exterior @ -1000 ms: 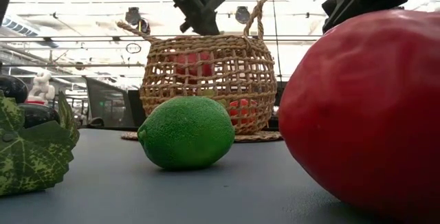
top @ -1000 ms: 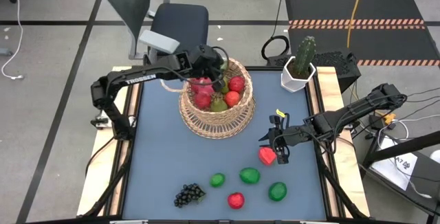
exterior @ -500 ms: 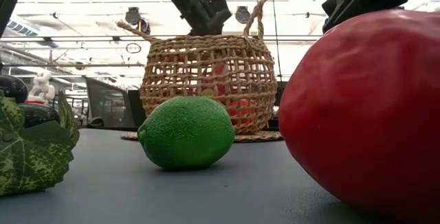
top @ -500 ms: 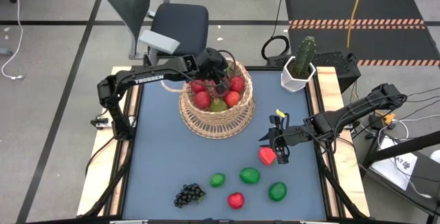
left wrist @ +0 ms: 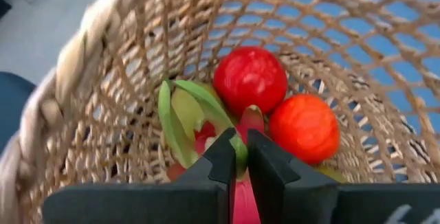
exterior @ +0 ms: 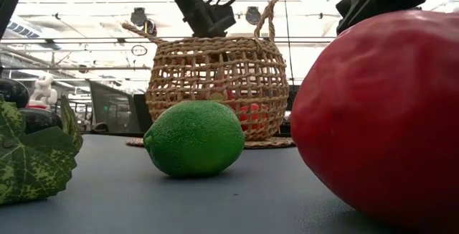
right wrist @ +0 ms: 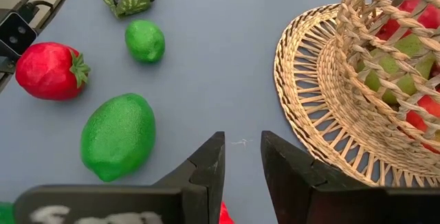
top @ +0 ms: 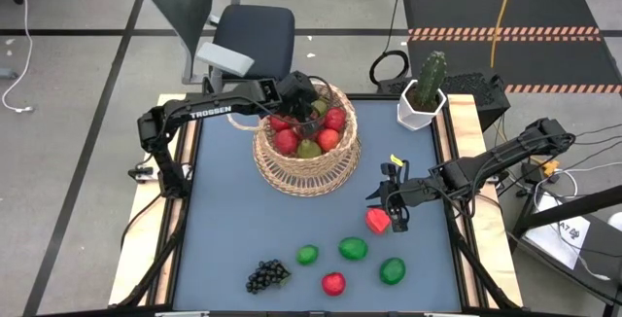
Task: Build produce basket
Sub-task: Put the dragon fruit into the basket, then put the tomato into the basket
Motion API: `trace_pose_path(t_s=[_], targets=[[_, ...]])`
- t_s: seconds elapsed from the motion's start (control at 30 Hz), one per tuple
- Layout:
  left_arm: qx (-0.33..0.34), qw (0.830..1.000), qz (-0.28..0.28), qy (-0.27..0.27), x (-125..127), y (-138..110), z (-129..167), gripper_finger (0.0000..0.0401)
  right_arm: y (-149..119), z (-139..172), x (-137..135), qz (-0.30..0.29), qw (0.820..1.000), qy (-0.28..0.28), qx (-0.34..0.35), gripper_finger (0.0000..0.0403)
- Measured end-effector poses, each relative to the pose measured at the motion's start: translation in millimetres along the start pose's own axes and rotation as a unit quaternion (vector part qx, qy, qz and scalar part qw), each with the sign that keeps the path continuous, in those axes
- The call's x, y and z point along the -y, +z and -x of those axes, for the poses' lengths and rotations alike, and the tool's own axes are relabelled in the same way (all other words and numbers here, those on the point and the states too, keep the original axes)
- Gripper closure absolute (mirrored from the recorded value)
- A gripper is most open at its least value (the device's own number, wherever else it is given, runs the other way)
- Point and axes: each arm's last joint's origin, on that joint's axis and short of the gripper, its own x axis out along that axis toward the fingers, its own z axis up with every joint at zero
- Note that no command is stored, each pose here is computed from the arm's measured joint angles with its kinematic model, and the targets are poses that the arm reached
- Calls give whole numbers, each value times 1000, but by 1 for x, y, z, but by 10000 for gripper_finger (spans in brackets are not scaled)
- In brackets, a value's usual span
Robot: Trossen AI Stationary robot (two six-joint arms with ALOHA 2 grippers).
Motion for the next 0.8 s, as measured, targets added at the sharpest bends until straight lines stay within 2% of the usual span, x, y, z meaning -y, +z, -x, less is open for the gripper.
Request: trace_pose_path(t_s=[0.13,0.23,0.4,0.57,0.67,0.8], targets=[[-13,1000,-2,1,1,-3,0,362,0,0,0,0,1000,0,0,312],[-17,999,-7,27,3,-3,1,340,0,0,0,0,1000,0,0,312],[-16,994,-19,103,10,-4,4,262,0,0,0,0,1000,0,0,312],[-16,992,-23,123,11,-4,5,197,0,0,0,0,1000,0,0,312],[-18,992,-26,122,12,-5,8,187,0,0,0,0,1000,0,0,312],[-5,993,-15,121,10,-3,23,197,0,0,0,0,1000,0,0,312]])
